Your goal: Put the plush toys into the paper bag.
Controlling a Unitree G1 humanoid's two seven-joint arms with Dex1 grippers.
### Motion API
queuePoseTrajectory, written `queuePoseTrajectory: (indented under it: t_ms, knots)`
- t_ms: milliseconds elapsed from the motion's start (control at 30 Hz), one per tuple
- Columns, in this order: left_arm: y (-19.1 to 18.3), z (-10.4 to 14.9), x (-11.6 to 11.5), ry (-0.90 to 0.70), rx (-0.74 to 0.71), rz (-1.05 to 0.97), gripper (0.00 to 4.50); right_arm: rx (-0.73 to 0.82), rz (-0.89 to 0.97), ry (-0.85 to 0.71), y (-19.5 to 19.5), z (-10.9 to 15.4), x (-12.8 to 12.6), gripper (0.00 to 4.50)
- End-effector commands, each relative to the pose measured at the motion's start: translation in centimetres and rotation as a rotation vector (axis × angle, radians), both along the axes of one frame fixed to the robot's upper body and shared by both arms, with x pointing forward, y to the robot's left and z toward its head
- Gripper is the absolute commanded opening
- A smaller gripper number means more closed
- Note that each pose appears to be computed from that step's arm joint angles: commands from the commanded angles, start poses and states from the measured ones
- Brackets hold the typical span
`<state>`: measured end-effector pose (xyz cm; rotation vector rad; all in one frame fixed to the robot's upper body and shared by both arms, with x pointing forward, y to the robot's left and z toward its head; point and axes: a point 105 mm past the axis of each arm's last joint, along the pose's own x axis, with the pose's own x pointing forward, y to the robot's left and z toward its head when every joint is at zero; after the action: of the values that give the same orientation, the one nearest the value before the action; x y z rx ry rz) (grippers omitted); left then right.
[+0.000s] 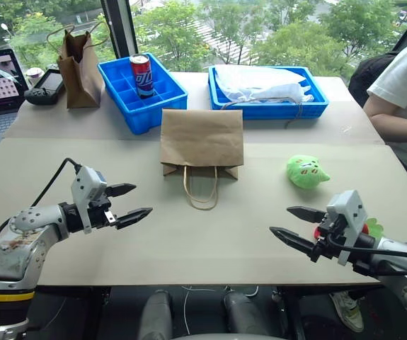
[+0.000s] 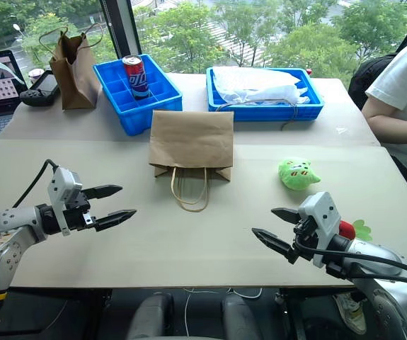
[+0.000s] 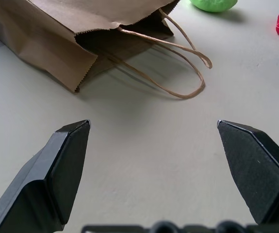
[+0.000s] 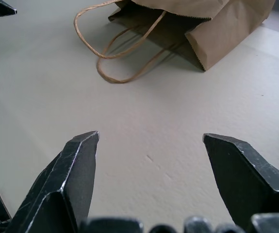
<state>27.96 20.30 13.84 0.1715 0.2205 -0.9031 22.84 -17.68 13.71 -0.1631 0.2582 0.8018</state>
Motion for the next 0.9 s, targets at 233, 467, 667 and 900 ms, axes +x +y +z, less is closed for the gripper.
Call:
queuePoseTrajectory:
  t_ms: [233, 467, 667, 900]
  knots:
    - [-3.3, 5.3, 1.6, -0.237, 0.2, -0.49, 4.5, -0.024, 0.276, 0.02, 4.3, 3.0, -1.2, 3.82]
    - [-5.6, 4.9, 5.9, -0.532, 0.464, -0.635, 4.5, 0.011, 0.286, 0.045, 6.2, 3.0, -1.4, 3.82]
    - [-8.4, 3.7, 7.5, -0.715, 0.533, -0.742, 4.5, 0.03, 0.219, 0.02, 6.7, 3.1, -0.6, 3.82]
    - [-11.4, 3.0, 8.4, -0.825, 0.591, -0.81, 4.5, 0.013, 0.136, -0.017, 6.1, 3.3, -0.2, 3.82]
